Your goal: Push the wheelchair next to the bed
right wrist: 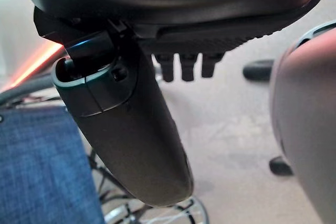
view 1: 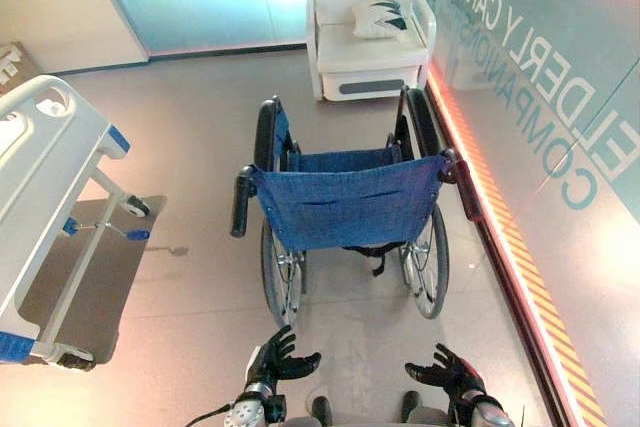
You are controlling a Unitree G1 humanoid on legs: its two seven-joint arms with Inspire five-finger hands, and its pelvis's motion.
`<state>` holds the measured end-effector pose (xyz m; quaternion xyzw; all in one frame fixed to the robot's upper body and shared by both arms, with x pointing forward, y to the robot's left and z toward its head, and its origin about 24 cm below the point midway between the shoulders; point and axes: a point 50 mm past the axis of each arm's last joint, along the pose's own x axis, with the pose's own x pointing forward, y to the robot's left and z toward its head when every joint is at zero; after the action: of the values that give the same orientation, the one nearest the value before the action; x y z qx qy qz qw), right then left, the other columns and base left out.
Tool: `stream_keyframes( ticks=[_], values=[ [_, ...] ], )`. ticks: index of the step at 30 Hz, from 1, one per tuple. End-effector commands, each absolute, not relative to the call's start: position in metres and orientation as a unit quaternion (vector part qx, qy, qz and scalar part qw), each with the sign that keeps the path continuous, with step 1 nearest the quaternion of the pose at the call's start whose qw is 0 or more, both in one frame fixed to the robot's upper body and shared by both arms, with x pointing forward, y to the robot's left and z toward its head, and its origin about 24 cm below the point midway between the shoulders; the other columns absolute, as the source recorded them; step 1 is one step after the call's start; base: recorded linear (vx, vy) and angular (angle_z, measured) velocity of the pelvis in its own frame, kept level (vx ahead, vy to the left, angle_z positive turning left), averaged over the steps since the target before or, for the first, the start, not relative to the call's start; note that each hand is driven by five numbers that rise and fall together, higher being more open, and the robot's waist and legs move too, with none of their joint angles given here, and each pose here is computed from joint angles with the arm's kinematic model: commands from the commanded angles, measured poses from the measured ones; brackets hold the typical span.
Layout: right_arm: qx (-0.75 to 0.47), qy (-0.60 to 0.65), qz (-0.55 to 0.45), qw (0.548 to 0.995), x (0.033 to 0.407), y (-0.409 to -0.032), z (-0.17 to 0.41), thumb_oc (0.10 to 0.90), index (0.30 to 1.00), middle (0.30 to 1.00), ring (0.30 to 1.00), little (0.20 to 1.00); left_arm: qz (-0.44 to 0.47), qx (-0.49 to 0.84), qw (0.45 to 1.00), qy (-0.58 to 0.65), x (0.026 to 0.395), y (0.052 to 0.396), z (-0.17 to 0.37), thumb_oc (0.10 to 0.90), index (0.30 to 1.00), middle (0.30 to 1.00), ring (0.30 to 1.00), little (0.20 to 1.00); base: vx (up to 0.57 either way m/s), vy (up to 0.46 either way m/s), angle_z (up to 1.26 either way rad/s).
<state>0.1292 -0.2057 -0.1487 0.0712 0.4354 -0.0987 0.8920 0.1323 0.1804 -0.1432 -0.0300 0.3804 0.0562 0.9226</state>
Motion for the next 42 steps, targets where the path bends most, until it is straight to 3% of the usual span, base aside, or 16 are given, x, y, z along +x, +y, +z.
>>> stream_keyframes(
  ticks=[1, 20, 23, 29, 35, 42],
  values=[
    [0.095, 0.370, -0.068, 0.922, 0.160, -0.199, -0.134, 0.800, 0.900, 0.900, 0.900, 0.900, 0.033, -0.029, 0.948, 0.315, 0.163, 0.169, -0.128, 0.800, 0.900, 0.900, 0.900, 0.900, 0.00, 0.000, 0.00],
    [0.103, 0.382, -0.191, 0.898, 0.155, -0.208, -0.137, 0.800, 0.900, 0.900, 0.900, 0.900, 0.087, -0.034, 0.928, 0.360, 0.155, 0.174, -0.136, 0.800, 0.900, 0.900, 0.900, 0.900, 0.00, -0.003, 0.00],
    [0.119, 0.359, -0.199, 0.904, 0.164, -0.212, -0.131, 0.800, 0.900, 0.900, 0.900, 0.900, 0.113, 0.020, 0.928, 0.356, 0.159, 0.183, -0.133, 0.800, 0.900, 0.900, 0.900, 0.900, 0.05, -0.008, 0.00],
    [0.159, 0.249, -0.242, 0.924, 0.204, -0.242, -0.093, 0.800, 0.900, 0.900, 0.900, 0.900, 0.197, 0.016, 0.954, 0.227, 0.209, 0.219, -0.086, 0.800, 0.900, 0.900, 0.900, 0.900, 0.02, -0.035, -0.01],
    [0.125, 0.097, -0.269, 0.950, 0.250, -0.303, -0.017, 0.800, 0.900, 0.900, 0.900, 0.900, 0.268, 0.003, 0.961, 0.073, 0.249, 0.264, -0.018, 0.800, 0.900, 0.900, 0.900, 0.900, 0.00, 0.000, 0.00],
    [0.097, -0.028, -0.274, 0.956, 0.288, -0.319, 0.058, 0.800, 0.900, 0.900, 0.900, 0.900, 0.292, 0.016, 0.955, -0.041, 0.279, 0.286, 0.042, 0.800, 0.900, 0.900, 0.900, 0.900, 0.00, 0.000, 0.00]
  ],
)
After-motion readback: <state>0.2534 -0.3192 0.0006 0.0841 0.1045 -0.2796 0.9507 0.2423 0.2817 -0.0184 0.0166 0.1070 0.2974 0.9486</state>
